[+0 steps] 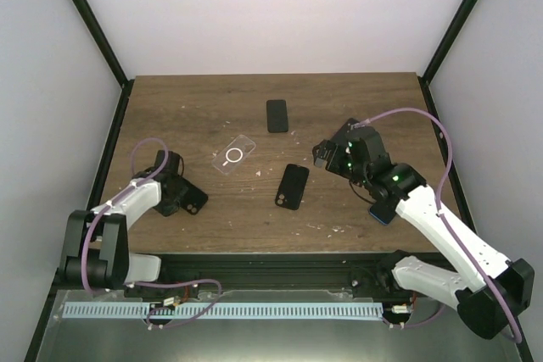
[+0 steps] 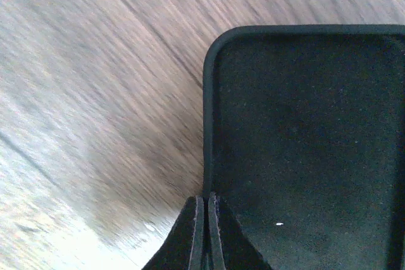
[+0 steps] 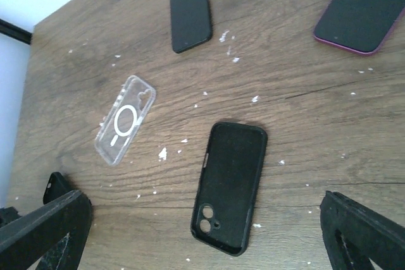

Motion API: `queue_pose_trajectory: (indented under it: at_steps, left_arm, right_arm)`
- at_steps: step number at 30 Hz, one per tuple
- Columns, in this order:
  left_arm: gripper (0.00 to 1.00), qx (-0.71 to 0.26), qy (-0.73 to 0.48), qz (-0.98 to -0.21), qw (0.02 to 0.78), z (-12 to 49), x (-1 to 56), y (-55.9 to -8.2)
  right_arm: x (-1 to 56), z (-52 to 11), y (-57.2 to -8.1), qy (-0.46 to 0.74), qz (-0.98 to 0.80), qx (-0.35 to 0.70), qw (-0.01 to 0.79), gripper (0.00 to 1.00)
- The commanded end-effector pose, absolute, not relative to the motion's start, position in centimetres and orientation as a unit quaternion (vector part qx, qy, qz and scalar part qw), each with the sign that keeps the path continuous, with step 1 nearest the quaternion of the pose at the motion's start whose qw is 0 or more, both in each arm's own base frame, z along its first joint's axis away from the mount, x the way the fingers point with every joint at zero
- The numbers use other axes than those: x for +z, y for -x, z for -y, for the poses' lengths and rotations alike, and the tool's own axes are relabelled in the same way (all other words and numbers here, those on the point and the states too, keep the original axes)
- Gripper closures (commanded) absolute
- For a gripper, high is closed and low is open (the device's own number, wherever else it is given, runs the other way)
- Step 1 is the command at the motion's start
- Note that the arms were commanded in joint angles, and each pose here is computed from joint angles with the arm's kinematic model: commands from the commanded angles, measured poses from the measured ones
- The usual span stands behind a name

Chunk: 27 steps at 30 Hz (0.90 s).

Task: Put the phone into the phone case

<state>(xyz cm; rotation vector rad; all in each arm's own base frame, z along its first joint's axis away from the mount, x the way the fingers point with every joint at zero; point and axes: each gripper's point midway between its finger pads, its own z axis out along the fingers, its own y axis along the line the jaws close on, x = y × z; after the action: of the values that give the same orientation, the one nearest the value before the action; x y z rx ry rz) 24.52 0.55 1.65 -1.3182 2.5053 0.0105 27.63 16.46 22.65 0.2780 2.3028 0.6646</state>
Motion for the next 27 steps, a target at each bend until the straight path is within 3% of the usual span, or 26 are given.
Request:
queue_pose_trajectory:
  at_steps: [1, 12, 18, 27]
  left_arm:
    - [1.00, -0.065, 0.387, -0.904, 0.167, 3.0, 3.0, -26.0]
    - [1.00, -0.201, 0.162, -0.936, 0.240, 12.7, 8.0, -28.2]
    - [1.00, -0.213, 0.066, -0.950, 0.220, 16.0, 7.5, -28.2]
    - [1.00, -0.230, 0.000, -0.957, 0.178, 18.4, 5.7, -27.6]
  right_arm:
    - [22.4, -15.0, -28.0, -0.145, -0.903, 0.207, 0.348, 0.00]
    - [15.5, -5.7, -29.4, -0.301, -0.913, 0.072, 0.265, 0.03]
    - [11.4, 0.6, -28.8, -0.384, -0.895, 0.018, 0.228, 0.10]
    - [5.4, 6.5, -26.1, -0.491, -0.860, -0.026, 0.139, 0.00]
